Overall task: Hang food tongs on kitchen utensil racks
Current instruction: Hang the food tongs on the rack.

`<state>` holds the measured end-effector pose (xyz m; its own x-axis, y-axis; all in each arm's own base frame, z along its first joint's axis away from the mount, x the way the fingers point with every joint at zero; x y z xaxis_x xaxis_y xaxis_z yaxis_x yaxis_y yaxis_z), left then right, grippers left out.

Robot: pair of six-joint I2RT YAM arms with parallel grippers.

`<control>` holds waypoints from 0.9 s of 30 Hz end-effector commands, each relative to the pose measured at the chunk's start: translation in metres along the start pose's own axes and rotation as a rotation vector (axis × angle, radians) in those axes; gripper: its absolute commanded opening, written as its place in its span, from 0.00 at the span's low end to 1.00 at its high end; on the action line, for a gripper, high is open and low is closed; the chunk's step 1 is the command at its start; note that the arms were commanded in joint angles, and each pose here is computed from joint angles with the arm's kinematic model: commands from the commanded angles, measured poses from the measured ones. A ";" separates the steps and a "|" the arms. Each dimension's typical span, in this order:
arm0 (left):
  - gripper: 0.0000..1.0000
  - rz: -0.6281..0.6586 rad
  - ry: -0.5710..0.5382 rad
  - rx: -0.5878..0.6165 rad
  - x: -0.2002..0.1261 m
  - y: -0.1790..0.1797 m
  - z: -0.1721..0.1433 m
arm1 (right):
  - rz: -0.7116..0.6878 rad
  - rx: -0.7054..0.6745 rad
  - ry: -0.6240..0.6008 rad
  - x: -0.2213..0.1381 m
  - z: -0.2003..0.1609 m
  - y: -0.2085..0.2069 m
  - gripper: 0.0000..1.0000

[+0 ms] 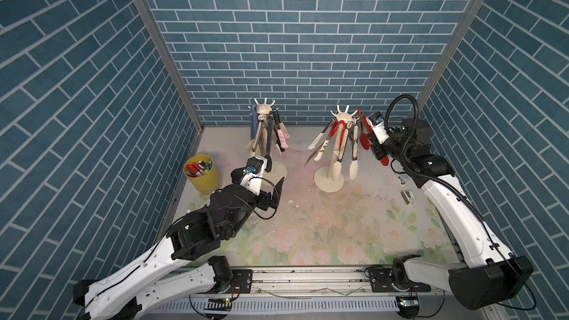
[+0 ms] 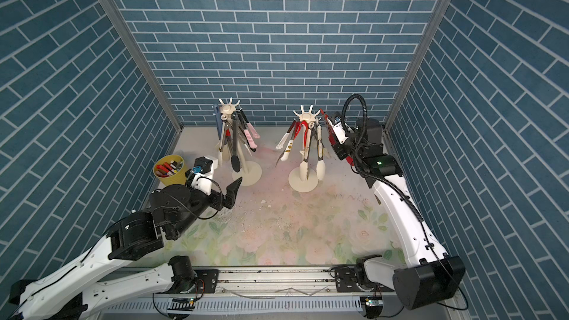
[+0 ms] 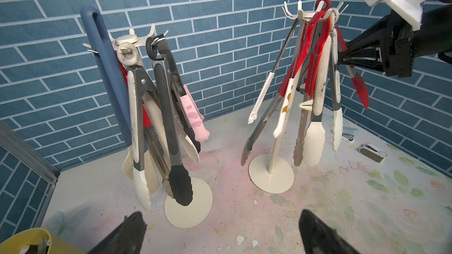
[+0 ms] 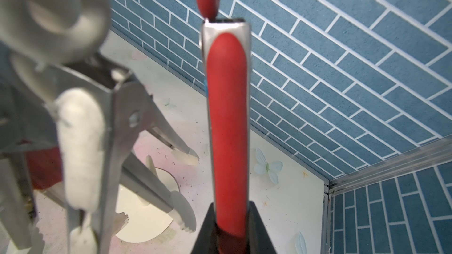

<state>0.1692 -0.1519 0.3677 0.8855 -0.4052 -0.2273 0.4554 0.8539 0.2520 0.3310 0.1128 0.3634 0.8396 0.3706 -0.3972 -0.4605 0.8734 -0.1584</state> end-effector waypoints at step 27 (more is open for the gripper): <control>0.99 0.006 0.012 0.000 0.002 -0.001 -0.007 | -0.009 -0.085 -0.064 -0.010 0.008 0.006 0.00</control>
<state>0.1697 -0.1525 0.3628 0.8845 -0.4017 -0.2372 0.4559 0.8518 0.2578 0.3275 0.1182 0.3571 0.8327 0.3819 -0.4009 -0.4807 0.8580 -0.1812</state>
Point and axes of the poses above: each gripper's point midway between its finger pads, its own x axis out along the fingers, its own y axis along the line the jaws close on, z = x × y, the point moved 5 cm from there along -x, back along the fingers, and after that the axes turned 13 degrees about x, right-handed, at the moved point
